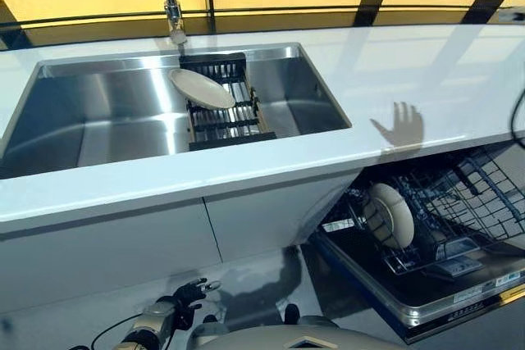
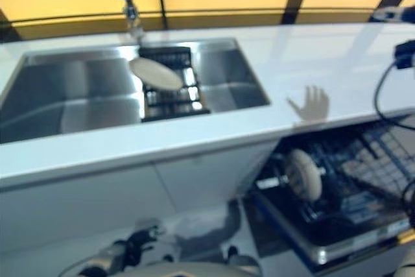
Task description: Take plates into dishwasher
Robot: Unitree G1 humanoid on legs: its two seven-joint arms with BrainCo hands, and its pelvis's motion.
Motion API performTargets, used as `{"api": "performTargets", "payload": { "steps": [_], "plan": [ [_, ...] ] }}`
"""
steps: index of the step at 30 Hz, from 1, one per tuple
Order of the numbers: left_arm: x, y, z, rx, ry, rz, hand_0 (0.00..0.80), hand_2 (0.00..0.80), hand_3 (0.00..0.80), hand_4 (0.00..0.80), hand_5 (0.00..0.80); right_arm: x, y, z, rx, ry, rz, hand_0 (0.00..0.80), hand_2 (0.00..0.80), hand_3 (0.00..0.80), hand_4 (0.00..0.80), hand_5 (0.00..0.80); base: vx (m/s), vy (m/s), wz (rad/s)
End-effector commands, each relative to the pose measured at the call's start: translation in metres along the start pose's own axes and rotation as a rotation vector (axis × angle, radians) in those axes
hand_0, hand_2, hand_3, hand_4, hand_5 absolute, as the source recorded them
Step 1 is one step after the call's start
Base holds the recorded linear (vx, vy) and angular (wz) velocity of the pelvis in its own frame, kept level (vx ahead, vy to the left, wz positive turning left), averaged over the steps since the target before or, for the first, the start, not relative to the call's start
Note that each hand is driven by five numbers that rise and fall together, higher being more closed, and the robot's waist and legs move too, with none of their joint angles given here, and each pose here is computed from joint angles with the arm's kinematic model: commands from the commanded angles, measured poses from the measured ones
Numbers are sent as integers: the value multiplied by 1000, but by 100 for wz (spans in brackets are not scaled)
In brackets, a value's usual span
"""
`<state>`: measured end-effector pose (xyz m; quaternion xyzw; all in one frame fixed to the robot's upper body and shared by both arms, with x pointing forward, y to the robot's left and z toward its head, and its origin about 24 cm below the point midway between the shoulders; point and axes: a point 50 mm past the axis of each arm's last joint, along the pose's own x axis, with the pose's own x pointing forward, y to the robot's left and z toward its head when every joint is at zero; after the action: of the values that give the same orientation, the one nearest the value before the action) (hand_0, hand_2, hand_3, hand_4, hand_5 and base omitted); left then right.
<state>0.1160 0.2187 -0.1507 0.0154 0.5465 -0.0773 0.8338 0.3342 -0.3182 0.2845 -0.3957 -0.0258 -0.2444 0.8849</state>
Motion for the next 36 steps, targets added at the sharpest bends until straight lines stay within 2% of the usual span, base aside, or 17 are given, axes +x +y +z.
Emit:
{"api": "performTargets", "payload": {
  "steps": [1,17,36],
  "plan": [
    [1,8,18,13,-27,25,0,0,0,0,0,2,-3,46,-96,-177,-48,0,0,0,0,0,23,10,11],
    [1,5,12,3,-18,25,0,0,0,0,0,1,57,84,-225,-281,139,0,0,0,0,0,10,23,15],
    [-1,7,8,25,-12,24,0,0,0,0,0,-17,126,75,-253,-248,348,0,0,0,0,0,21,-1,8]
  ]
}}
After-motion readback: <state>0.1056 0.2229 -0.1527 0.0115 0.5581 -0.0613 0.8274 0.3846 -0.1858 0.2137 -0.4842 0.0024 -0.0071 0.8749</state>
